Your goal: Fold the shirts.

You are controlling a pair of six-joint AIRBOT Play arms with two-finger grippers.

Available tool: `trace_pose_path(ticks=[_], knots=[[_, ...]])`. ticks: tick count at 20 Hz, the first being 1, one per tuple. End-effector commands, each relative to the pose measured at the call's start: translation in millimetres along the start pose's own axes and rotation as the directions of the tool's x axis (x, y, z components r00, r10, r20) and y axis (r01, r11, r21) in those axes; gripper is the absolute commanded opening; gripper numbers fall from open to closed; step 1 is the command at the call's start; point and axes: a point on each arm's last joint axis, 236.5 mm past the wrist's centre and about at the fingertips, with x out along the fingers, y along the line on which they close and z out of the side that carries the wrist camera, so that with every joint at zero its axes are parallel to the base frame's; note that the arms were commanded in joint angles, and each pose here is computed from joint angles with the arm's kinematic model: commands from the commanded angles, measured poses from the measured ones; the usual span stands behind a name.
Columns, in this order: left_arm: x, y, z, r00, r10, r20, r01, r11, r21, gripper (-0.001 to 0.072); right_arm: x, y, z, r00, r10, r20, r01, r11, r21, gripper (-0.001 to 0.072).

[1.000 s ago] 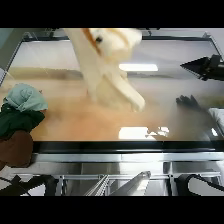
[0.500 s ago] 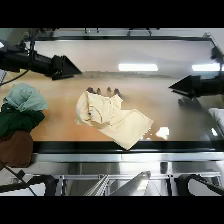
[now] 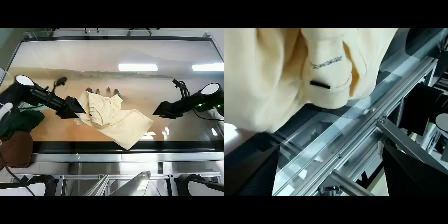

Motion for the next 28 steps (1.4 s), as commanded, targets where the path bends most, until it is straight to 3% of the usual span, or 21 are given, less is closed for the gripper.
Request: trace_pose_path(ticks=[1,5,9,10,11,12,13,14,15,20,22,24,26,28], knots=[[55.2,-9.8,1.2,1.0,-0.009,-0.016,0.01,0.999,0.044,0.071,-6.7,-49.4,-9.9,0.996,-0.088,-0.02,0.09,0.983,0.158,0.0502],[95.5,-26.6,17.9,0.997,0.019,-0.071,-0.01,0.992,0.127,0.071,22.8,-50.8,-31.7,0.995,-0.058,-0.083,0.073,0.979,0.188,0.0502],[115.5,-38.2,39.2,0.995,0.027,-0.1,-0.011,0.988,0.152,0.0698,71.1,-24.9,-38.7,0.99,0.062,-0.126,-0.039,0.983,0.182,0.0502],[116.3,-38.6,44.4,0.995,0.025,-0.101,-0.01,0.989,0.148,0.0629,80.8,-16.4,-36.5,0.987,0.1,-0.123,-0.077,0.981,0.178,0.0502],[116.6,-39.3,48.2,0.994,0.022,-0.106,-0.007,0.99,0.141,0.0442,88.0,-8.8,-32.7,0.985,0.136,-0.11,-0.116,0.978,0.174,0.0501],[116.1,-41.6,49.9,0.992,0.016,-0.121,0.002,0.989,0.149,0.0169,93.5,-1.9,-28.0,0.981,0.173,-0.092,-0.155,0.972,0.176,0.05],[114.5,-44.0,51.1,0.991,0.012,-0.13,0.008,0.988,0.157,0.0006,95.8,4.1,-22.8,0.975,0.209,-0.072,-0.194,0.964,0.18,0.0449],[112.3,-46.7,53.8,0.992,0.011,-0.124,0.01,0.986,0.165,0.0005,96.4,8.9,-16.8,0.97,0.237,-0.051,-0.225,0.959,0.171,0.0251],[109.8,-51.0,56.0,0.993,0.007,-0.121,0.014,0.984,0.177,0.0005,94.9,13.2,-10.7,0.965,0.259,-0.027,-0.252,0.955,0.155,0.0007],[53.5,-97.2,58.0,0.993,-0.022,-0.116,0.054,0.958,0.281,0.0007,36.0,21.6,18.5,0.965,0.261,-0.036,-0.26,0.965,0.04,0.0013],[-3.0,-126.3,61.1,0.999,-0.024,-0.025,0.031,0.941,0.336,0.0007,-25.8,4.3,43.2,0.992,0.129,0.012,-0.129,0.991,0.022,0.0013],[-73.5,-155.9,65.5,0.988,-0.024,0.153,-0.035,0.928,0.372,0.0017,-100.9,-2.4,76.9,0.984,0.001,0.177,-0.004,1.0,0.019,0.0013],[-144.1,-192.5,57.0,0.94,-0.065,0.335,-0.095,0.893,0.439,0.002,-190.0,36.2,109.2,0.902,0.017,0.431,0.006,0.999,-0.05,0.0013],[-204.4,-237.8,30.3,0.87,-0.15,0.469,-0.136,0.842,0.522,0.0023,-276.6,111.8,115.5,0.747,0.149,0.648,0.005,0.973,-0.23,0.0013]])
